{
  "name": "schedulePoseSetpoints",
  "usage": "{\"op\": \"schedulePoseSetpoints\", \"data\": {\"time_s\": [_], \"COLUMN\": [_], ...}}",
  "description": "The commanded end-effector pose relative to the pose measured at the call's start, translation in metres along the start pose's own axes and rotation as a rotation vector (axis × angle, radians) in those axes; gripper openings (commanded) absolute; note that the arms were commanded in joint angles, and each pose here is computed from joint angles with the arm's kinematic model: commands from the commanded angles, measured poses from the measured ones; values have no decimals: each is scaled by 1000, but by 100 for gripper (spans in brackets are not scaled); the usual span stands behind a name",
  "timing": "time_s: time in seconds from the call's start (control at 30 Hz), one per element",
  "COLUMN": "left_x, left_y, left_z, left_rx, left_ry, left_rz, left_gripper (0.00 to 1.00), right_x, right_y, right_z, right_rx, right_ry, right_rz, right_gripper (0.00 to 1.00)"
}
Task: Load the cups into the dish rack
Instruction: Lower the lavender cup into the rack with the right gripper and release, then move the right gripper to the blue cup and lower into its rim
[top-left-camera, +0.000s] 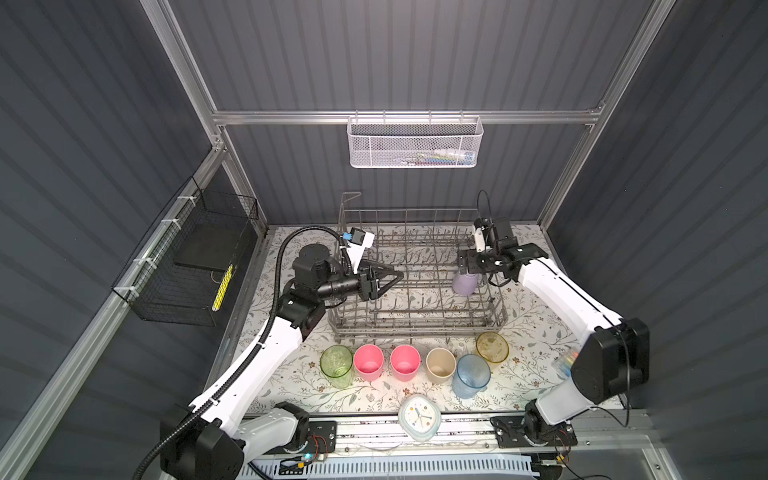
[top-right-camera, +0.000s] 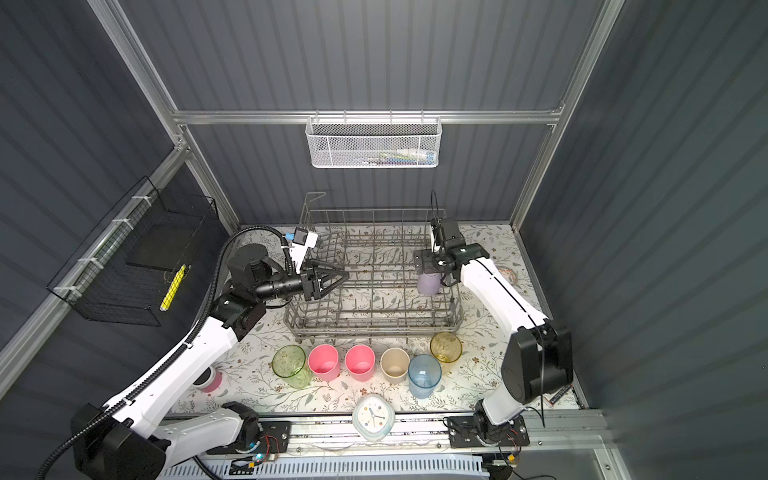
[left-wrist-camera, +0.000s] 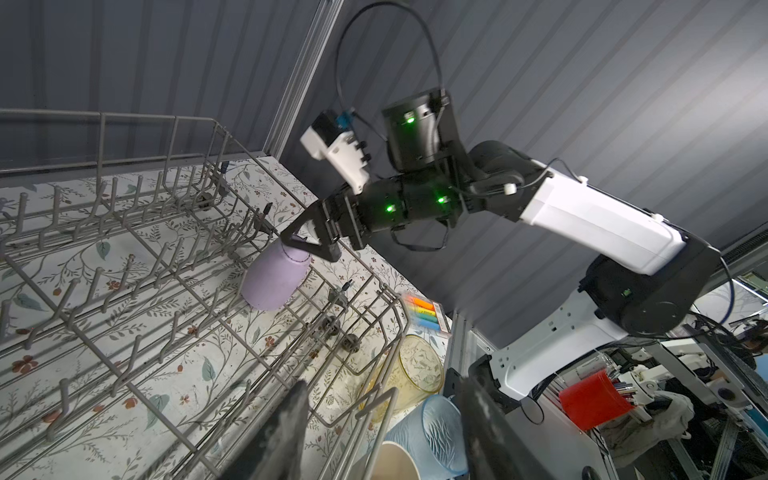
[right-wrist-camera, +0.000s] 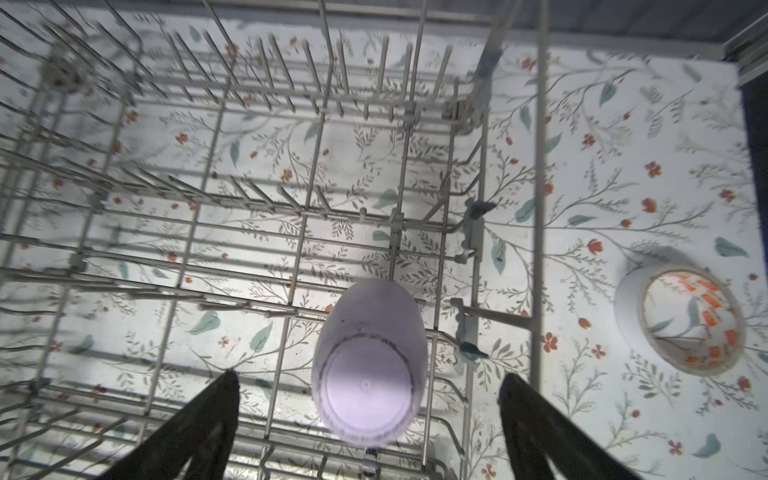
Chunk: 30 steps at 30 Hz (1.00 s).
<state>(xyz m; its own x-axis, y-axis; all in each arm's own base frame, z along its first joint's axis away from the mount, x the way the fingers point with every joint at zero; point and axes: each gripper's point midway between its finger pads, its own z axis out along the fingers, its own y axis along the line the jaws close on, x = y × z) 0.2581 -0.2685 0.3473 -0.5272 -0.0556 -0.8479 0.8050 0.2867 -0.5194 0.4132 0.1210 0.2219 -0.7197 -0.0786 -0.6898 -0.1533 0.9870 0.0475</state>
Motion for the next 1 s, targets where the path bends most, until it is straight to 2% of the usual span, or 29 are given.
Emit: {"op": "schedulePoseSetpoints", "data": {"time_s": [0.0,0.2,0.37,0.6,0.77,0.87,0.97], "left_x": [1,0,-5,-16,-21,-22,-23], "left_y": [-7,-5,-3,1,2,2,2], "left_z": [-3,-3,-2,8,15,16,16], "left_rx": [11,2,0,23,47,50,51], "left_ry": [-8,-18,-42,-64,-56,-55,-52], "left_rz": [31,33,41,32,31,36,37], "left_gripper": [59,58,59,59,59,58,58], "right_x": [-20,-28,10,96,142,164,181], "right_y": [7,19,22,37,43,57,83], "right_z": [-36,-114,-159,-180,-183,-182,-182], "right_rx": [-53,-152,-184,-236,-235,-249,-293], "right_ry": [-98,-253,-238,-78,4,60,96], "right_rz": [15,2,-12,-4,3,-43,-152], "right_gripper": [97,96,91,81,75,74,73]}}
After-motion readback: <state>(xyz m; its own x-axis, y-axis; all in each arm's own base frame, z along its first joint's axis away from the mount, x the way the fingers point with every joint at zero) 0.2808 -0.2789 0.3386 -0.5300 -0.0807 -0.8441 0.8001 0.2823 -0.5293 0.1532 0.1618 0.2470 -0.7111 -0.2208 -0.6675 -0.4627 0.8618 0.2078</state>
